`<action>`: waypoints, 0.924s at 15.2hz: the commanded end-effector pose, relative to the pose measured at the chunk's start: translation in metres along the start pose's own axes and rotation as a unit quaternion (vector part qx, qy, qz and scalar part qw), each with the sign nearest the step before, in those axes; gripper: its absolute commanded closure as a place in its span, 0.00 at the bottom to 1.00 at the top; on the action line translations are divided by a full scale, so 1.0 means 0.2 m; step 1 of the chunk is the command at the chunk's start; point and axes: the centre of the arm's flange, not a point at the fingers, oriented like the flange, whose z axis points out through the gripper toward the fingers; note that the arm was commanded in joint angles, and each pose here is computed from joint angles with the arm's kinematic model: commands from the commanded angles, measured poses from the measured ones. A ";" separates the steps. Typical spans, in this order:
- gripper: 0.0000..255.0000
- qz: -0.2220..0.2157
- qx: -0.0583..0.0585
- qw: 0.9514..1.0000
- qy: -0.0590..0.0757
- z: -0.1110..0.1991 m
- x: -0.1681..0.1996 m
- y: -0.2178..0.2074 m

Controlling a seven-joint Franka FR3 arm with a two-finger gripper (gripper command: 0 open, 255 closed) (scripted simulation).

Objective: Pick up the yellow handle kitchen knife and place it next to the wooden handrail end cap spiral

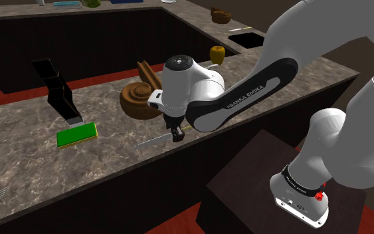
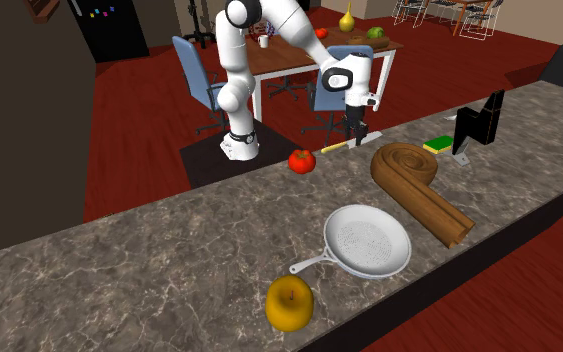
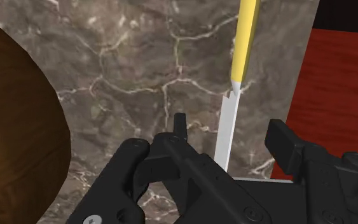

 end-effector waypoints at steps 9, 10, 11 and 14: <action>0.00 0.000 0.000 1.000 0.000 -0.25 0.00 0.00; 0.00 0.000 0.000 1.000 0.000 -0.25 0.00 0.00; 0.00 0.000 0.000 1.000 0.000 -0.25 0.00 0.00; 0.00 0.000 0.000 1.000 0.000 -0.25 0.00 0.00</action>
